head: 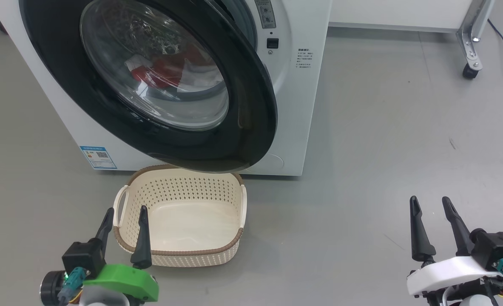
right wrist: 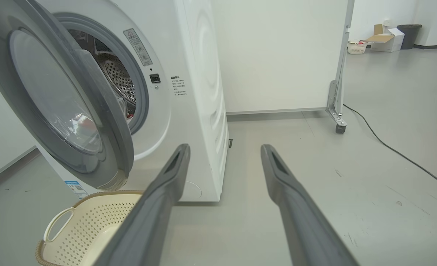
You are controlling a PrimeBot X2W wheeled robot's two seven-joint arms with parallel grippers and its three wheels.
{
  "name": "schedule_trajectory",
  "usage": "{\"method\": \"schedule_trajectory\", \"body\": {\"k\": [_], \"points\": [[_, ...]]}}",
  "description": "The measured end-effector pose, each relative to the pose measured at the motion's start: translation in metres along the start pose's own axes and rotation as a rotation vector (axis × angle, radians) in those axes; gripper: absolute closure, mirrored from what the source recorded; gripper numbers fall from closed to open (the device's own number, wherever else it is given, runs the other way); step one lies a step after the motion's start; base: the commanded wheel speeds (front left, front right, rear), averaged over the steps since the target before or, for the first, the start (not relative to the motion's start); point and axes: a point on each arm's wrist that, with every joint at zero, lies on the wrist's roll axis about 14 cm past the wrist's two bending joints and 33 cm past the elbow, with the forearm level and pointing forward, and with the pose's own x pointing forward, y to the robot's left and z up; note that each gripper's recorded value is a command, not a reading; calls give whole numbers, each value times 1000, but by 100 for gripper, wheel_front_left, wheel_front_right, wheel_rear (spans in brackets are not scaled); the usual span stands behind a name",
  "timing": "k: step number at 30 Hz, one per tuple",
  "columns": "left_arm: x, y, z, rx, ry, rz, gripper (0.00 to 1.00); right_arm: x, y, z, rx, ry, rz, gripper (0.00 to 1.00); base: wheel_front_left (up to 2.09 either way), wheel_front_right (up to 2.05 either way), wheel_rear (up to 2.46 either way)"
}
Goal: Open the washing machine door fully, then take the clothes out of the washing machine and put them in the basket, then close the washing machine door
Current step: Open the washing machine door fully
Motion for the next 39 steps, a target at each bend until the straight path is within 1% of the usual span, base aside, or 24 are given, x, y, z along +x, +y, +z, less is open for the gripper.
{"method": "schedule_trajectory", "body": {"k": [9,16,20,27,32,33,39], "points": [[0,-2,-3,1,10,-7,0,2,0,2,-4,-8,-1,0,0,0,0],[2,-2,-12,1,36,-7,0,10,-2,3,-18,-5,7,0,0,0,0],[2,-2,-18,0,56,-9,0,27,1,15,-11,-40,32,0,0,0,0],[6,-2,-26,1,80,-12,0,58,0,25,-25,-48,75,0,0,0,0],[9,2,-29,4,90,-5,0,87,13,37,17,-65,131,0,0,0,0],[9,2,-29,4,90,-5,0,87,13,37,17,-65,131,0,0,0,0],[13,6,-32,-3,100,3,0,122,27,47,18,-71,194,0,0,0,0]]}}
